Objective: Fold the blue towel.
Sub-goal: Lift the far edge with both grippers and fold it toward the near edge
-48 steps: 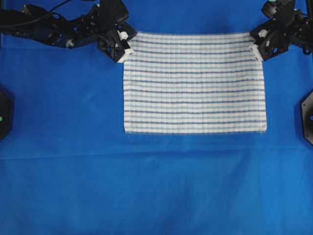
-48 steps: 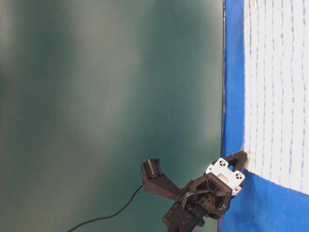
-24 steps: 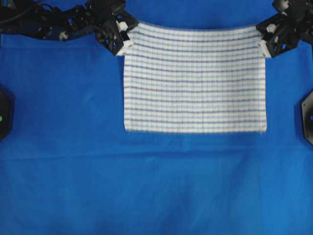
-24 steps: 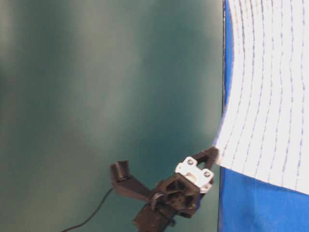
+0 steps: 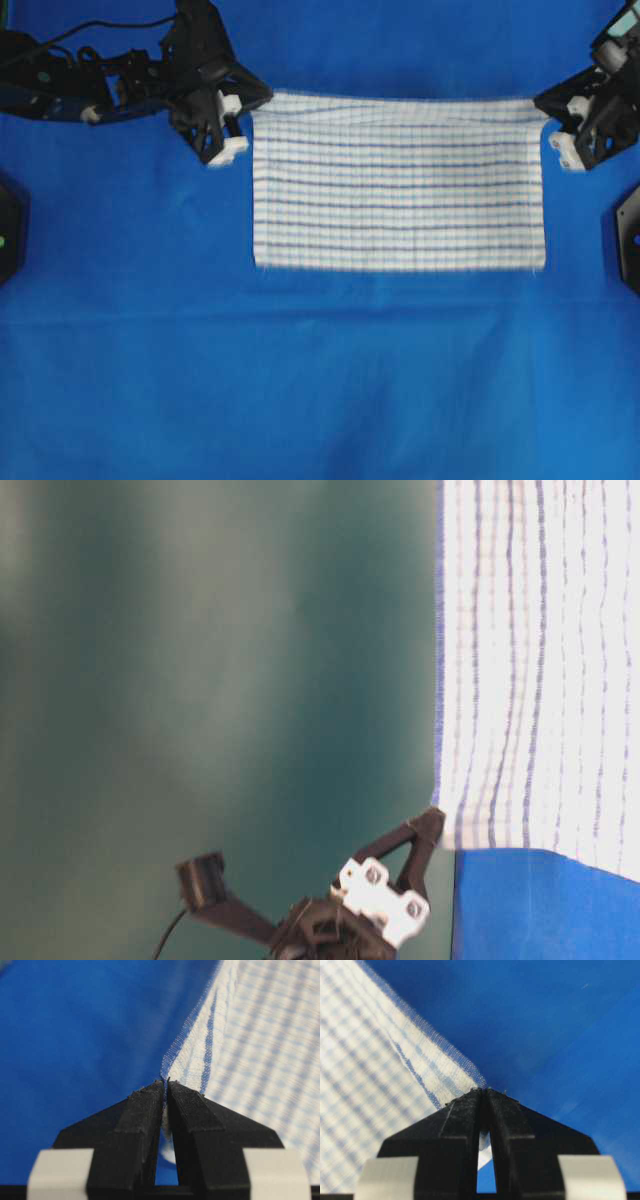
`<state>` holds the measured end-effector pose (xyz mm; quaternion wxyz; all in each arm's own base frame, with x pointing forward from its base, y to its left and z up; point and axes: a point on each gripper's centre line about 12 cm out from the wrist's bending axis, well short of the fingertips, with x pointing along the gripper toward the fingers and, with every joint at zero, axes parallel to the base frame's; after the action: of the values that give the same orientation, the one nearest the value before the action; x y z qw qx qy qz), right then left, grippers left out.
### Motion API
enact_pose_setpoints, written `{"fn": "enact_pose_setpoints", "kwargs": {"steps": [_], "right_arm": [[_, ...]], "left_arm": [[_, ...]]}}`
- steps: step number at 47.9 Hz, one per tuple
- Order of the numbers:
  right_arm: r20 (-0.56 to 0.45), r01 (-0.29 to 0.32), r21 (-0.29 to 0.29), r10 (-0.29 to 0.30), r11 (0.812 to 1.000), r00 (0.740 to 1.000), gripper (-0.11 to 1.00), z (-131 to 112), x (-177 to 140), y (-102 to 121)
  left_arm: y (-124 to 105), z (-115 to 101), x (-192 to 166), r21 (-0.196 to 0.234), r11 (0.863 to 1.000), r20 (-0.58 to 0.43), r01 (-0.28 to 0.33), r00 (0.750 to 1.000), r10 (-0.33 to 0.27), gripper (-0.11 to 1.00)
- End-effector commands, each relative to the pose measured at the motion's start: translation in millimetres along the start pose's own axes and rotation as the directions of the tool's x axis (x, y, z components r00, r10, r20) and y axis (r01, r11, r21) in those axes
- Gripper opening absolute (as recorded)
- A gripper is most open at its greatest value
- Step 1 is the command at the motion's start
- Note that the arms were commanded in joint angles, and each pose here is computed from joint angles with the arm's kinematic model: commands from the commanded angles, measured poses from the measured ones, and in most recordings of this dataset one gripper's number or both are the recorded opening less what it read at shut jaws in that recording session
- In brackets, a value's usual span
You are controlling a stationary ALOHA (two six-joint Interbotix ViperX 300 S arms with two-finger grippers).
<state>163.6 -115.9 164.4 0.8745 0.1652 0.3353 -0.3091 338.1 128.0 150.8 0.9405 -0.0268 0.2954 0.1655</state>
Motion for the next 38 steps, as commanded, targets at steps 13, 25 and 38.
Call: {"fn": "enact_pose_setpoints", "kwargs": {"steps": [13,25,38], "right_arm": [[-0.090,-0.160,-0.014,0.158,0.987,0.983,0.06,-16,-16,44],[-0.203,-0.202,0.001,0.198,0.979,0.959,0.06,-35,-16,63],[-0.268,-0.223,0.005,0.216,0.975,0.939,0.06,-50,-17,73]], "left_arm": [[-60,-7,-27,0.081,0.986,0.029,0.144,0.989,-0.147,0.02],[-96,-10,-32,0.109,0.967,0.034,0.230,0.971,-0.235,0.02],[-113,-22,-30,0.084,0.959,0.005,0.271,0.962,-0.272,0.02]]}}
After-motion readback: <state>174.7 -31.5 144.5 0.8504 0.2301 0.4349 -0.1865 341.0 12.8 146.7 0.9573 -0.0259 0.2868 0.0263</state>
